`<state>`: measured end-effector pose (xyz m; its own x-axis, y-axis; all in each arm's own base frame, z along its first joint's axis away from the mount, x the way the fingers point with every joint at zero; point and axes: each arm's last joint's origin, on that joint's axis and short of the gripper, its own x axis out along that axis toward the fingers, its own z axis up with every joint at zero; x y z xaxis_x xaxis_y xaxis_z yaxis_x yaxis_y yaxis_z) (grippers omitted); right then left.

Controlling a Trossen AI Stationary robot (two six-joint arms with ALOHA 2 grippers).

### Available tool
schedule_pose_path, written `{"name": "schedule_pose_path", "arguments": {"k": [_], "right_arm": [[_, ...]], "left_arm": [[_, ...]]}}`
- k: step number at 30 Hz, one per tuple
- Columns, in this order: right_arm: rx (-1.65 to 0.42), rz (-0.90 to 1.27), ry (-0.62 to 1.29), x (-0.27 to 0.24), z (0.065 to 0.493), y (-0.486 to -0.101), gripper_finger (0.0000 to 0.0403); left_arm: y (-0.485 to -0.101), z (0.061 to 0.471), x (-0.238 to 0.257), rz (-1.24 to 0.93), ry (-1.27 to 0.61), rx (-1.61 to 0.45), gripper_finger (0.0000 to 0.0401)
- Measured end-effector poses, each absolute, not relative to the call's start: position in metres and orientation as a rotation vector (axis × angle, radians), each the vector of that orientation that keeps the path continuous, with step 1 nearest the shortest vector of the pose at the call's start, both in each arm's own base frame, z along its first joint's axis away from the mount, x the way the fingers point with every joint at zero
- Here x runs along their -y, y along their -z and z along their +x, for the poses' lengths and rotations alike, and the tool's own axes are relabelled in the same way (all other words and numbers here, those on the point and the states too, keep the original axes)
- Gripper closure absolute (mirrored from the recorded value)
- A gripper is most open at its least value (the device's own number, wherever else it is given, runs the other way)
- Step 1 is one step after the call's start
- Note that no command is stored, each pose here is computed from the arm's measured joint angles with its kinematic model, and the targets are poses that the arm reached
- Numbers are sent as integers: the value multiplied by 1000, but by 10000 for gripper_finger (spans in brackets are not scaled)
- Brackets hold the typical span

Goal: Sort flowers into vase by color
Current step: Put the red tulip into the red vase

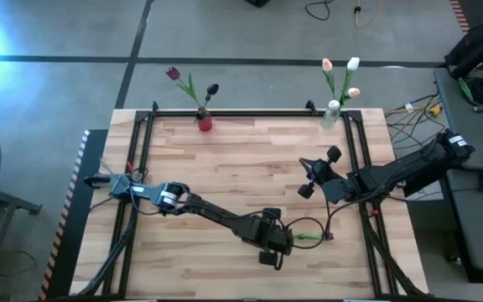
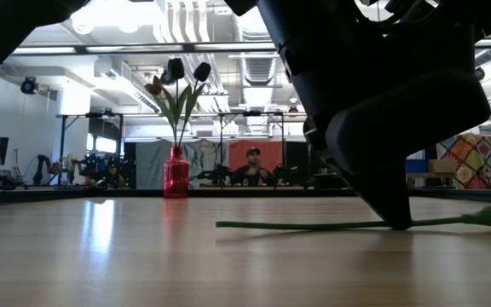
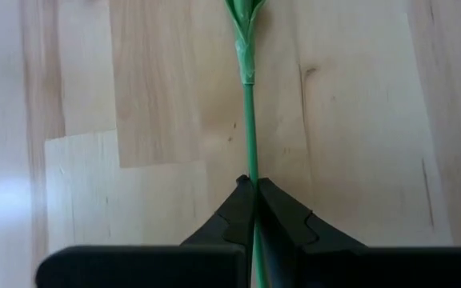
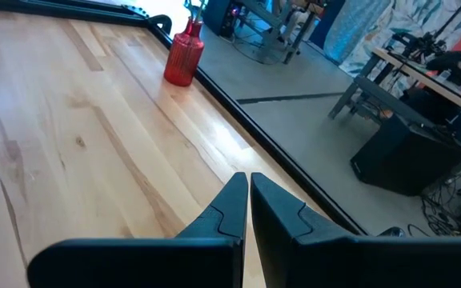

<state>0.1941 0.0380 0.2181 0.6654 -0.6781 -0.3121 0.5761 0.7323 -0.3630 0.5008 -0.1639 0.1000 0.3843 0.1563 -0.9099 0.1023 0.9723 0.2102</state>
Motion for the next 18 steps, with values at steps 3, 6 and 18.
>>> {"name": "schedule_pose_path", "arguments": {"k": [3,6,18], "right_arm": [[-449,-246,715,-38,194,-218,390],[-450,-250,714,-38,194,-218,390],[-449,-252,713,-38,194,-218,390]], "left_arm": [[-97,501,164,249,-39,-1169,401],[-92,501,163,246,-45,-1140,401],[-82,503,163,234,-49,-995,401]]}}
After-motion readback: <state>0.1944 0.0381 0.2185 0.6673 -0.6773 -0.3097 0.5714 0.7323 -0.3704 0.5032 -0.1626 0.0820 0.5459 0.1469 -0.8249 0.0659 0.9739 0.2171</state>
